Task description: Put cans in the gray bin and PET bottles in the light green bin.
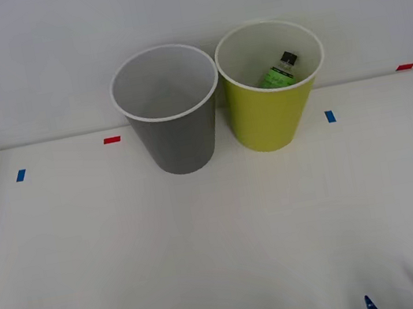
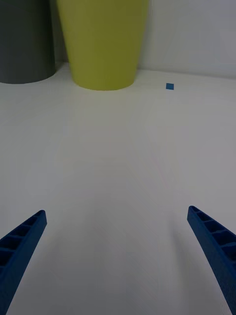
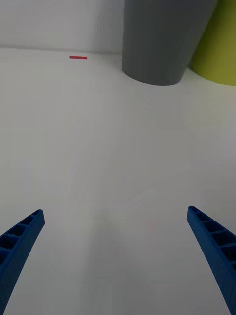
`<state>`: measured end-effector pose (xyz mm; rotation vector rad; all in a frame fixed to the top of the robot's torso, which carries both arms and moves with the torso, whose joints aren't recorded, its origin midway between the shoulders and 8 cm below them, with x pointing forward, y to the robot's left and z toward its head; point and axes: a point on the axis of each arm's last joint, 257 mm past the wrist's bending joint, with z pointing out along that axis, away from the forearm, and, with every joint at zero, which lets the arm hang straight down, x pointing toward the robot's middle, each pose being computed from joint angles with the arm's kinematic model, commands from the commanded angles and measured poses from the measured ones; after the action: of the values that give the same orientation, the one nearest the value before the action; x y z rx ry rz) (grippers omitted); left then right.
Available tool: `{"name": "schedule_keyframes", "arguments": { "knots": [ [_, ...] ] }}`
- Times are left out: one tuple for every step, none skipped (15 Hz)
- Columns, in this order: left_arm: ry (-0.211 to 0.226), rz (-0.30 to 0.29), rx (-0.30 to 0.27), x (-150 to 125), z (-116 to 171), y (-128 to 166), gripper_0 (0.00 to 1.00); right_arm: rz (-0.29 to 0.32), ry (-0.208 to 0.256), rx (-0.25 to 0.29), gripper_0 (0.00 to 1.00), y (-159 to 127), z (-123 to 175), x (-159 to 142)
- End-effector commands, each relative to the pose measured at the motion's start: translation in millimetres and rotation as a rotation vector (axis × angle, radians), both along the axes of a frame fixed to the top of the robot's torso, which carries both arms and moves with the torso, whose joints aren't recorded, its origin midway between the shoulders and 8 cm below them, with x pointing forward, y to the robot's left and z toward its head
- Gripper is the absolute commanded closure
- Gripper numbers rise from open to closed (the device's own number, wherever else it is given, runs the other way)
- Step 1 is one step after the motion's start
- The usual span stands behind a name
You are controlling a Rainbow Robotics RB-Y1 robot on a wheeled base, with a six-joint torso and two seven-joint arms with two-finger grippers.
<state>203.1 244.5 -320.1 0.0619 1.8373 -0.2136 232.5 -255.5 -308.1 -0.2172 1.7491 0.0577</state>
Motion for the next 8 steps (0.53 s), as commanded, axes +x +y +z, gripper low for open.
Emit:
{"name": "schedule_keyframes", "arguments": {
  "knots": [
    [0.03,0.007,0.017,-8.7,-12.7,5.4,0.0,0.0,0.0,0.0,0.0,0.0,0.0,0.0],
    [0.036,0.004,0.021,-11.3,-14.4,5.0,0.0,0.0,0.0,0.0,0.0,0.0,0.0,0.0],
    [0.042,0.002,0.019,-13.8,-15.6,3.2,0.0,0.0,0.0,0.0,0.0,0.0,0.0,0.0],
    [0.048,0.005,0.017,-16.4,-16.8,2.1,0.0,0.0,0.0,0.0,0.0,0.0,0.0,0.0],
    [0.048,0.009,0.016,-16.5,-16.8,2.7,0.0,0.0,0.0,0.0,0.0,0.0,0.0,0.0],
    [0.048,0.008,0.015,-16.5,-16.9,1.7,0.0,0.0,0.0,0.0,0.0,0.0,0.0,0.0],
    [0.045,0.009,0.016,-16.3,-16.5,1.6,0.0,0.0,0.0,0.0,0.0,0.0,0.0,0.0],
    [0.044,0.009,0.018,-16.1,-16.4,1.5,0.0,0.0,0.0,0.0,0.0,0.0,0.0,0.0]
  ]
}}
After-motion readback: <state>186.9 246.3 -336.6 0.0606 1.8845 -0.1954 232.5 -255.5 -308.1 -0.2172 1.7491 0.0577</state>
